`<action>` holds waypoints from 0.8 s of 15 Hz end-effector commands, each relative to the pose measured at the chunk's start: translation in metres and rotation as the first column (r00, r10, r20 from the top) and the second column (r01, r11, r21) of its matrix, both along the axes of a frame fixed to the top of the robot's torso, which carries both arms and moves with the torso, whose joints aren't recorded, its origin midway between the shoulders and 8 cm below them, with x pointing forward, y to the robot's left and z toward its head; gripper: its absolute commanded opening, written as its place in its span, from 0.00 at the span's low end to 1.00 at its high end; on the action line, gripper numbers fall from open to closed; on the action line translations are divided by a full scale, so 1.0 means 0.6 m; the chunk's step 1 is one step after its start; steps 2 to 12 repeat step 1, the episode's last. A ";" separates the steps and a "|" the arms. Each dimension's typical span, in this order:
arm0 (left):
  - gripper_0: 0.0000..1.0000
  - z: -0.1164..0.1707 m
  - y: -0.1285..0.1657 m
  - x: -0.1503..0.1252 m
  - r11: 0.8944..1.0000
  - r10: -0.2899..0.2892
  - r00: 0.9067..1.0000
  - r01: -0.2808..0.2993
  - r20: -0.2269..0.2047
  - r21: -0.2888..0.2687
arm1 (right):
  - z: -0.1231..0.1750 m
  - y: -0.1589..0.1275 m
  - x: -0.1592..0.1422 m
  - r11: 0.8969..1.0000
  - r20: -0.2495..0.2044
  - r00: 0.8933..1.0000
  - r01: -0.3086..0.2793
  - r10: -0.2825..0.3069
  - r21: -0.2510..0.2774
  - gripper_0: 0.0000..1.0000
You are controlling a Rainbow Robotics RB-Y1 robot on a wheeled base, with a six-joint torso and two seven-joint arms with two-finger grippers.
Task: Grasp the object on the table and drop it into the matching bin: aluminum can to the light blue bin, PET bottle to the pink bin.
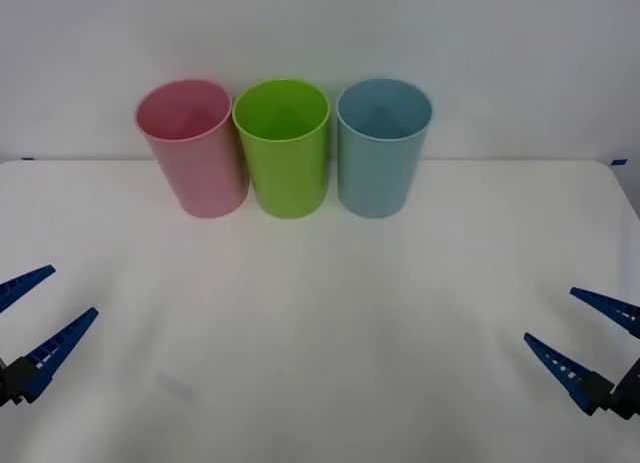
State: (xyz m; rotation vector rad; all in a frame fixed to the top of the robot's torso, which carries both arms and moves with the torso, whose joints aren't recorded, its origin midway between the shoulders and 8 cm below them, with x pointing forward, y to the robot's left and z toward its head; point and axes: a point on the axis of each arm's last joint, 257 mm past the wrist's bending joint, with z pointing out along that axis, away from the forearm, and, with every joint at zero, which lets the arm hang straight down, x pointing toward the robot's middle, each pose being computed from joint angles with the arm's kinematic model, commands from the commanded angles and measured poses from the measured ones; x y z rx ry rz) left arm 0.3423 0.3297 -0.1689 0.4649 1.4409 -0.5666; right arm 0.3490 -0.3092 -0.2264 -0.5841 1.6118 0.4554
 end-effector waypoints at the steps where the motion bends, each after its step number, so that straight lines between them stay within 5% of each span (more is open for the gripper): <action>1: 1.00 0.000 0.000 0.000 1.000 0.000 1.000 0.000 0.000 0.000 | -0.002 -0.001 -0.002 1.000 -0.003 1.000 0.001 -0.001 0.000 1.00; 12: 1.00 0.000 0.000 0.000 1.000 0.000 1.000 0.000 0.000 0.000 | -0.002 -0.001 -0.002 1.000 -0.003 1.000 0.001 -0.001 0.000 1.00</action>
